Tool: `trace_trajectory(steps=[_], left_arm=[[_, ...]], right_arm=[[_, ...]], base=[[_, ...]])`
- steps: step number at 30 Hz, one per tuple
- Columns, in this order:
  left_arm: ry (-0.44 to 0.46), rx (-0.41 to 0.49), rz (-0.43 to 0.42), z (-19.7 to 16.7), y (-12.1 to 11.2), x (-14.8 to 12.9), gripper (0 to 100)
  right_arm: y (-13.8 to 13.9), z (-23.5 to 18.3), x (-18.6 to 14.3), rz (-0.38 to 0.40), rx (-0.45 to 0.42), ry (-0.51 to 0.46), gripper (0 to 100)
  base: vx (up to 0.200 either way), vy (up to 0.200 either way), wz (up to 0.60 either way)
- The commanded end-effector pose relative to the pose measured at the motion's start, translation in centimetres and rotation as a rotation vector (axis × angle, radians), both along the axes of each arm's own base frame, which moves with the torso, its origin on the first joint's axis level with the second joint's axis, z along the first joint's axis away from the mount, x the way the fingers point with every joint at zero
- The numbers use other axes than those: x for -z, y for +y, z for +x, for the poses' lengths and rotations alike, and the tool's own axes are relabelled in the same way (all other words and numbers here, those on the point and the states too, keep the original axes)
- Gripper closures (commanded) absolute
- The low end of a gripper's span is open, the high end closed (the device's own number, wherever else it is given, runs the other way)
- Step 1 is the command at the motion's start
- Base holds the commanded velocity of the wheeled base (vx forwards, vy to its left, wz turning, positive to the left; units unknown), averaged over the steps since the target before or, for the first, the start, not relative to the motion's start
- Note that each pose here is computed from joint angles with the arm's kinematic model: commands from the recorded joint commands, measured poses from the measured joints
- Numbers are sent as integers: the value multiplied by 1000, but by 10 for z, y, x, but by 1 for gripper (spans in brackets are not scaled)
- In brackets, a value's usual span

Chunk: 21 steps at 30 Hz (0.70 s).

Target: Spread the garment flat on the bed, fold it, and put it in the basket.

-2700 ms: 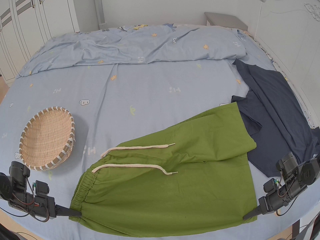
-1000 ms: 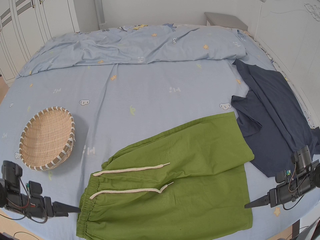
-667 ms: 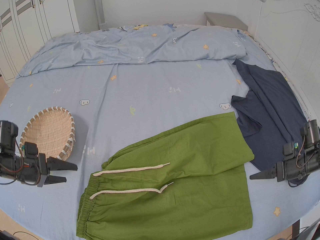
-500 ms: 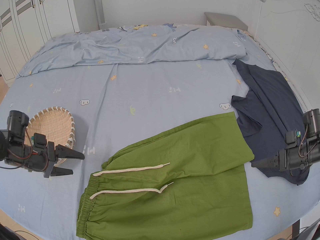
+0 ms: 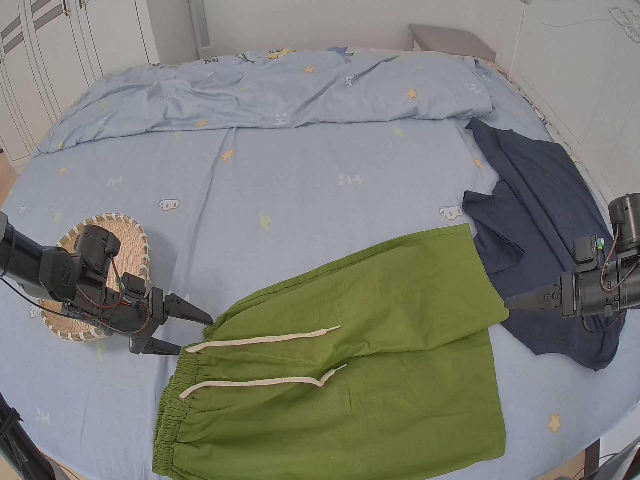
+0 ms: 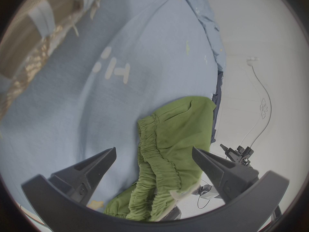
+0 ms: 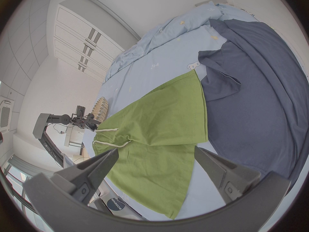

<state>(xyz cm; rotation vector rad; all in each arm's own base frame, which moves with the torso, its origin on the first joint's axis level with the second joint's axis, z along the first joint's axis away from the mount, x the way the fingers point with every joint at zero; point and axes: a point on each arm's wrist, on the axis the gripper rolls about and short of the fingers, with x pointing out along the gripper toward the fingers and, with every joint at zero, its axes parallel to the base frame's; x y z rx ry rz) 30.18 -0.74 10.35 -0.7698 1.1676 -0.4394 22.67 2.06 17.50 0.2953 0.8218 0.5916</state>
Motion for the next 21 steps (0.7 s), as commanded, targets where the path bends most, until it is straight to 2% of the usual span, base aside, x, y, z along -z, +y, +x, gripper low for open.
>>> trace_trajectory(steps=[1,10,16,21], left_arm=[[35,14,-1,8,-5,12,0],[33,86,-8,4,-30,7,0],[-2,102,-28,-9,-39,-14,0],[-47,149,-42,-34,-53,-35,0]], right_arm=[[1,0,0,1,-4,1,0],[1,1,1,1,-2,-1,0],[1,1,1,2,-5,1,0],[1,1,1,1,-2,-1,0]], base=[[0,0,0],[0,0,0],[0,0,0],[0,0,0]])
